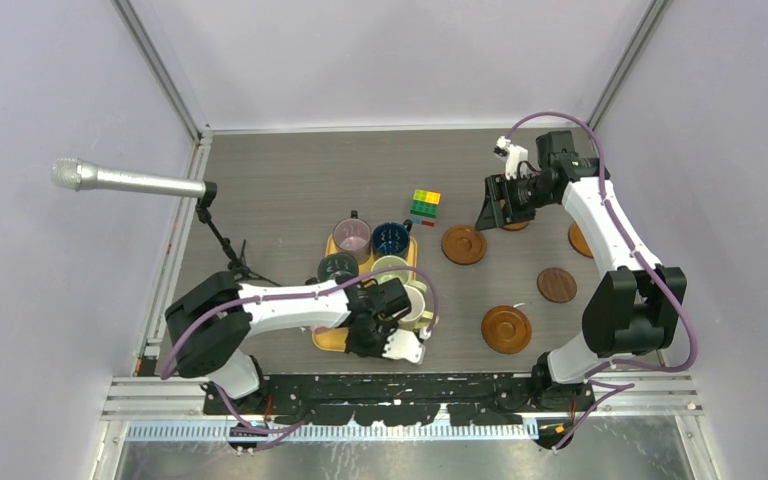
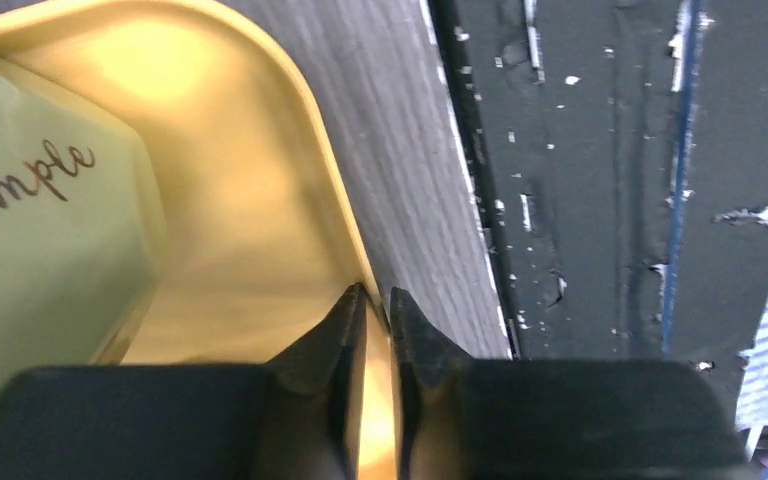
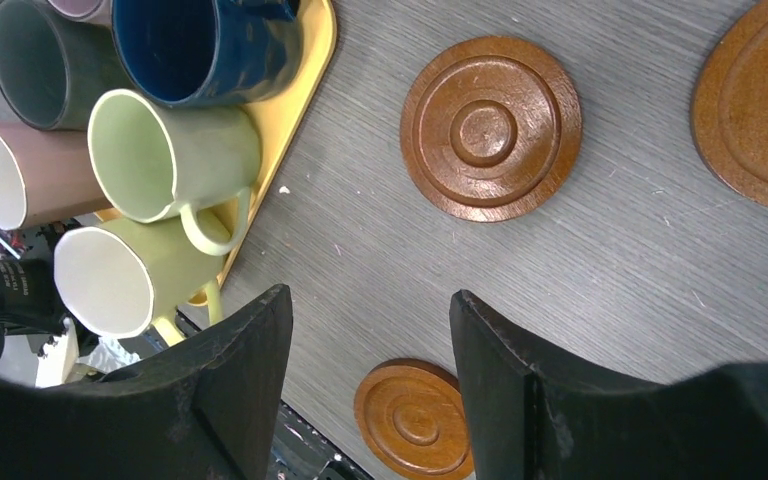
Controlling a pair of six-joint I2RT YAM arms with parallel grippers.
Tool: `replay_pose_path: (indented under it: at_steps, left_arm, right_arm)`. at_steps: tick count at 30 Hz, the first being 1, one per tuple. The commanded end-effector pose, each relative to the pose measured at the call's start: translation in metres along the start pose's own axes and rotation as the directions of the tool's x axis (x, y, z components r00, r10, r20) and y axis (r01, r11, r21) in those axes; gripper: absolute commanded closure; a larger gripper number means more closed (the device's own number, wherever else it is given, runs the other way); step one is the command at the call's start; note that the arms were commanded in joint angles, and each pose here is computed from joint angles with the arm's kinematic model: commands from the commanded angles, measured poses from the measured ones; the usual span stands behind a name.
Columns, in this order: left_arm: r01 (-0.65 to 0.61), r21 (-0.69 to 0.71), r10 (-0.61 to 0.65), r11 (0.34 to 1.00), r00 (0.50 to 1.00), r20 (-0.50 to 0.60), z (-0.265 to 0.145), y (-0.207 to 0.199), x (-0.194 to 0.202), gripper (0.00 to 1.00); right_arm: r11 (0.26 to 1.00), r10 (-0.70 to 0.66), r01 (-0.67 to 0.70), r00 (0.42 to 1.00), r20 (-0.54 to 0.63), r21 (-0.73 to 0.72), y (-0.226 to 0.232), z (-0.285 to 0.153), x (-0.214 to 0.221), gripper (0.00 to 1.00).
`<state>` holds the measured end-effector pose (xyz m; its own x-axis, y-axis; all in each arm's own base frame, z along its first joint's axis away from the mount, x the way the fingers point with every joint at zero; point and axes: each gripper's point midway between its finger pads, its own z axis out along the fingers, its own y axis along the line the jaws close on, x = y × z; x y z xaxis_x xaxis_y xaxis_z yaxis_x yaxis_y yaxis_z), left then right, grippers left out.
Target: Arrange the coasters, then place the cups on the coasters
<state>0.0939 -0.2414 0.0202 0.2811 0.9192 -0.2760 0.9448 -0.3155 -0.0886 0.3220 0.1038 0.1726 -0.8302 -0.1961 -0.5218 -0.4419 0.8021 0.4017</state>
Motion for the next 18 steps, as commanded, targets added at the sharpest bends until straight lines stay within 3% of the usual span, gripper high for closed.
replay_pose_path:
  at_steps: [1, 5, 9, 13, 18]
  left_arm:
    - [0.078, 0.242, -0.074, 0.967, 0.997, -0.025, -0.011, -0.063, 0.008, 0.76]
    - [0.063, 0.199, -0.060, 0.978, 0.998, -0.022, -0.027, -0.052, -0.002, 0.52]
    - [0.045, 0.182, -0.048, 0.982, 0.999, 0.016, -0.058, -0.051, -0.017, 0.20]
    - [0.039, 0.150, -0.048, 0.988, 0.997, 0.059, -0.086, -0.050, -0.025, 0.08]
    - [0.115, 0.112, -0.131, 0.987, 0.981, 0.146, -0.127, -0.040, -0.032, 0.05]
  right_arm:
    - [0.997, -0.063, 0.065, 0.996, 0.060, -0.037, 0.008, -0.002, -0.018, 0.36]
    - [0.990, -0.127, 0.131, 0.988, 0.090, -0.047, 0.010, -0.003, -0.027, 0.35]
    - [0.972, -0.225, 0.232, 0.968, 0.113, -0.049, 0.011, -0.002, -0.040, 0.32]
    - [0.937, -0.326, 0.339, 0.936, 0.134, -0.085, 0.019, 0.007, -0.051, 0.31]
    - [0.828, -0.530, 0.545, 0.838, 0.132, -0.132, 0.038, 0.029, -0.052, 0.30]
